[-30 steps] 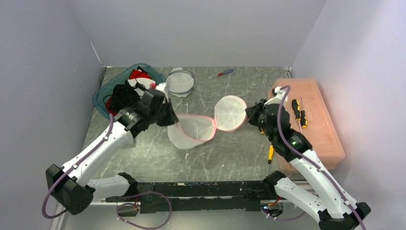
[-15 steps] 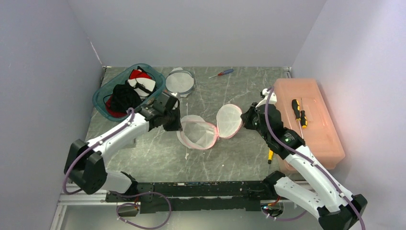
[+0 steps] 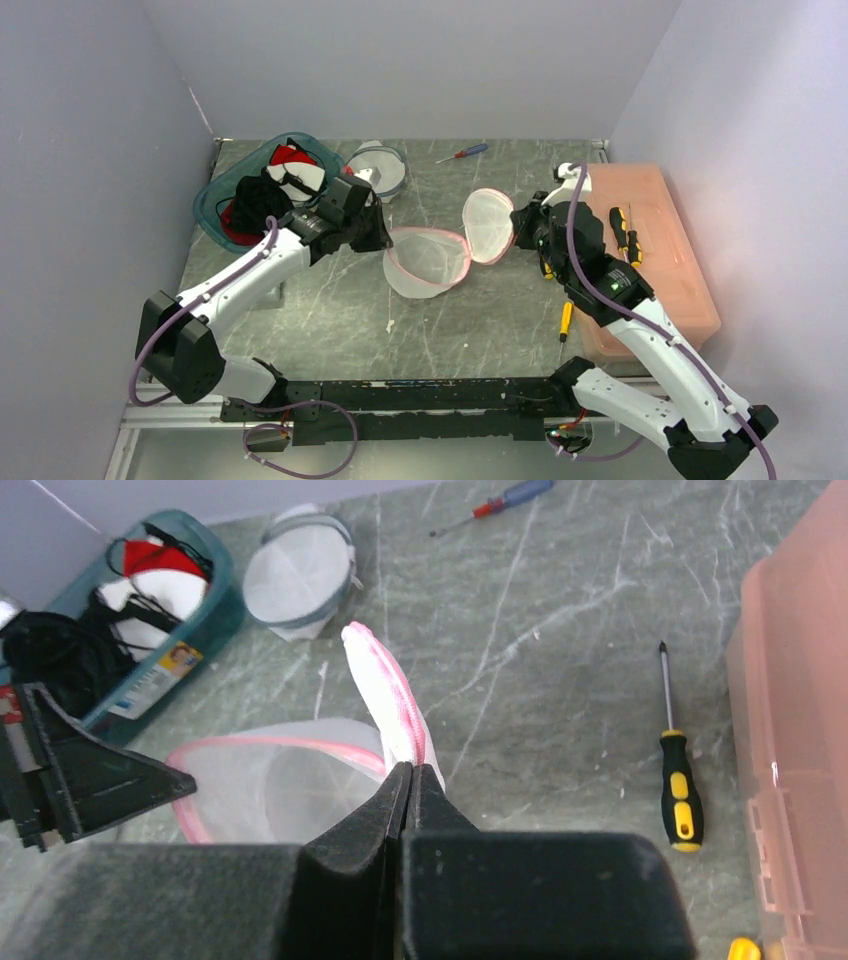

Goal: Unzip the laundry bag and remove the bra
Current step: Close the laundry bag at the center of the board.

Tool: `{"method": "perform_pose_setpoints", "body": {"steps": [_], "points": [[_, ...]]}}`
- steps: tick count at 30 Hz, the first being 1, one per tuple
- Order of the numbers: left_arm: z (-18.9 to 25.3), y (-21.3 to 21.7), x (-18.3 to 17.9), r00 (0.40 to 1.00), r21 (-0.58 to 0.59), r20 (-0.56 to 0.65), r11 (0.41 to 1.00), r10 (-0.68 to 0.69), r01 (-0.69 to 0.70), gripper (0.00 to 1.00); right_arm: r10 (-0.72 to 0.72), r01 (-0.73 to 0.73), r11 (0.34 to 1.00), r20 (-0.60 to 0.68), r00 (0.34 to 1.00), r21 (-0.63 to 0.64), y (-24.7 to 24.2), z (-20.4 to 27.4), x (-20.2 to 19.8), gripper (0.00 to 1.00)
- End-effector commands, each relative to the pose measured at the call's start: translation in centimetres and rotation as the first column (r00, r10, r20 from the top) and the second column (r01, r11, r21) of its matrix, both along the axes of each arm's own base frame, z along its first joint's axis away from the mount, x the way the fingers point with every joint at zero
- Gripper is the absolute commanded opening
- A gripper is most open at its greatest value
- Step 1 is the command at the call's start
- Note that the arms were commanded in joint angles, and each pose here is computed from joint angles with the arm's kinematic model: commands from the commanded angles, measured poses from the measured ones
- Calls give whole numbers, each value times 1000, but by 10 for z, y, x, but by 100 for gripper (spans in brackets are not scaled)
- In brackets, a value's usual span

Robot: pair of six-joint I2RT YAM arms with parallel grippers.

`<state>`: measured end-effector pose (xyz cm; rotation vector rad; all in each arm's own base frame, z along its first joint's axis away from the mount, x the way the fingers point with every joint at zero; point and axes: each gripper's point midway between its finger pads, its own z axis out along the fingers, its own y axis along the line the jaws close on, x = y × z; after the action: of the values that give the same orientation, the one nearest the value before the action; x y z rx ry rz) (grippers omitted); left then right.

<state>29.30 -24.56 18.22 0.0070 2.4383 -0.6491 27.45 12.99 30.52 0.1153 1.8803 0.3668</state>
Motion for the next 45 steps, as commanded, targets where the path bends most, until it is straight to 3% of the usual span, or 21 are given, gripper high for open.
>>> {"method": "perform_pose_setpoints", "body": {"steps": [1, 6, 15, 18, 20, 22, 27, 37, 40, 45], "points": [[-20, 0, 0, 1000, 3, -18, 1000, 21, -21, 3, -17, 15, 999, -60, 998, -35, 2, -36, 2, 0], [-47, -3, -1, 998, 9, -60, 1000, 23, -22, 3, -20, 15, 998, -87, 996, -57, 5, -52, 5, 0], [-48, -3, 3, 998, 28, -63, 999, 28, -26, 4, 35, -45, 989, -74, 997, -143, 30, -50, -1, 0], [-48, 0, 0, 997, 33, -66, 999, 34, -32, 14, 55, -69, 985, -87, 995, -161, 39, -57, -4, 0], [-45, 4, -3, 997, 36, -61, 999, 39, -37, 26, 60, -75, 983, -93, 994, -165, 41, -61, -4, 0], [-41, 10, -6, 998, 47, -49, 998, 51, -48, 29, 64, -79, 983, -93, 994, -168, 43, -62, -3, 0], [-24, 20, -3, 997, 60, 0, 995, 81, -81, 3, 49, -55, 983, -39, 998, -174, 42, -37, 5, 0], [38, -7, -3, 999, -121, 32, 992, 34, -30, 3, 26, -9, 987, 104, 994, -159, 33, 57, 11, 0], [42, -12, -3, 999, -156, 32, 987, 35, -30, 3, 26, -7, 986, 109, 994, -167, 35, 63, 14, 0], [8, -10, 2, 997, -115, -19, 991, 70, -72, 3, 32, -17, 980, 71, 997, -201, 44, 41, 20, 0]]}}
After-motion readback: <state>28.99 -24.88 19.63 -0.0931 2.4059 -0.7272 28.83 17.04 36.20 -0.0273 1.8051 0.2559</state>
